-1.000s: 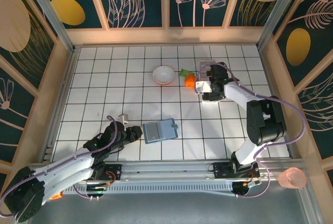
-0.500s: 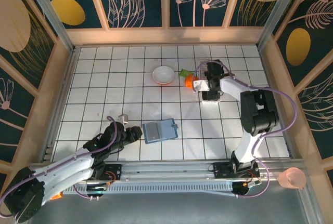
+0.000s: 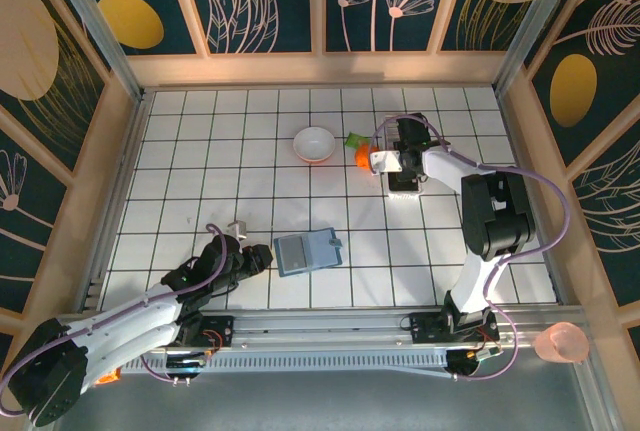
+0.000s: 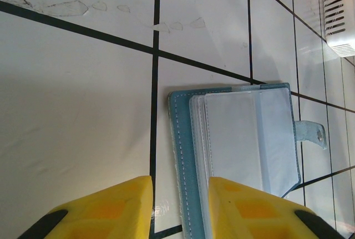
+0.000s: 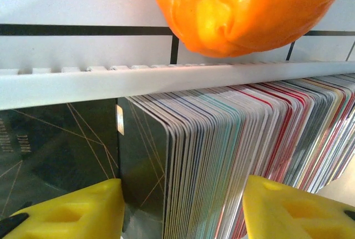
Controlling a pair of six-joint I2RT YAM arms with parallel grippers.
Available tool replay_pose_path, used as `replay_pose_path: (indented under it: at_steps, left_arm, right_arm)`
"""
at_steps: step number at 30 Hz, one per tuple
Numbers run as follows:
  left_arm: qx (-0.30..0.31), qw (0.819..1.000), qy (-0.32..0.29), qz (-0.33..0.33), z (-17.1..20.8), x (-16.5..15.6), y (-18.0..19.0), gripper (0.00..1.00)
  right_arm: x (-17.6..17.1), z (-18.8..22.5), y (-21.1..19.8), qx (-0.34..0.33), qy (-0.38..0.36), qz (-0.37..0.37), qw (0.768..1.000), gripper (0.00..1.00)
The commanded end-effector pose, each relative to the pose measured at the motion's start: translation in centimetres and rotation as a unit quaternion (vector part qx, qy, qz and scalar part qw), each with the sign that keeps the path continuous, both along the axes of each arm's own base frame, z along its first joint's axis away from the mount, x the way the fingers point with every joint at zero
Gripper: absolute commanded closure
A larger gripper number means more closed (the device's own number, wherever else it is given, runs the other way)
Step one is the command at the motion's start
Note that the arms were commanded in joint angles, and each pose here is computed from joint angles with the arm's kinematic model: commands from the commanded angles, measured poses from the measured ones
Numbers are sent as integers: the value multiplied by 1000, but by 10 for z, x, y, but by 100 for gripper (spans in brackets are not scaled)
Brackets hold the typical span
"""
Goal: Put the credit cards into the card holder
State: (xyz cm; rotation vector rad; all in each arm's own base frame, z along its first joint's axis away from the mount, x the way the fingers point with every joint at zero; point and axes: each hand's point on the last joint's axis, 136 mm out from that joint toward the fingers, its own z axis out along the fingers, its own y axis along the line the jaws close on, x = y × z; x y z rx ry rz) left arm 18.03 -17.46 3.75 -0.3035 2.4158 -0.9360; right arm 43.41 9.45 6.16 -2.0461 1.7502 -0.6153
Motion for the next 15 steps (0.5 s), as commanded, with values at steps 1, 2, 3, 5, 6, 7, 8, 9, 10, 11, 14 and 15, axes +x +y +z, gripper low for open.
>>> replay_pose_path:
  at_steps: [1, 2, 3, 5, 6, 7, 8, 9, 10, 11, 14, 15]
  left_arm:
    - [-8, 1000, -9, -1, 2, 1, -1, 69]
    - [-9, 1000, -8, 0, 2, 1, -1, 69]
    - [-10, 1000, -8, 0, 2, 1, -1, 70]
    - [-11, 1000, -8, 0, 2, 0, -1, 70]
    - [-12, 1000, -8, 0, 2, 0, -1, 71]
    - [-12, 1000, -9, 0, 2, 0, -1, 71]
    - [-12, 1000, -10, 1, 3, 0, -1, 72]
    - [-13, 1000, -11, 2, 3, 0, -1, 72]
    - [-13, 1000, -10, 2, 3, 0, 0, 72]
    - [-14, 1000, -12, 2, 3, 0, -1, 73]
    - [-16, 1000, -9, 1, 3, 0, -1, 74]
    - [-17, 1000, -10, 0, 4, 0, -2, 74]
  right_arm:
    - [5, 3, -6, -9, -21, -4, 1000, 46]
    - [5, 4, -5, -8, -23, -4, 1000, 46]
    - [5, 5, -6, -7, -24, -4, 1000, 49]
    - [6, 8, -5, -5, -29, -3, 1000, 53]
    - [6, 9, -5, -5, -31, -3, 999, 56]
    - [7, 11, -5, -4, -34, -3, 999, 57]
    - [7, 12, -4, -5, -35, -3, 999, 60]
    - [7, 13, -4, -4, -36, -3, 999, 63]
    - [8, 14, -4, -3, -37, -3, 999, 65]
    - [7, 15, -4, -3, -38, -3, 999, 68]
    - [5, 15, -3, -3, -37, -1, 999, 73]
    - [4, 15, -3, -3, -37, 0, 999, 75]
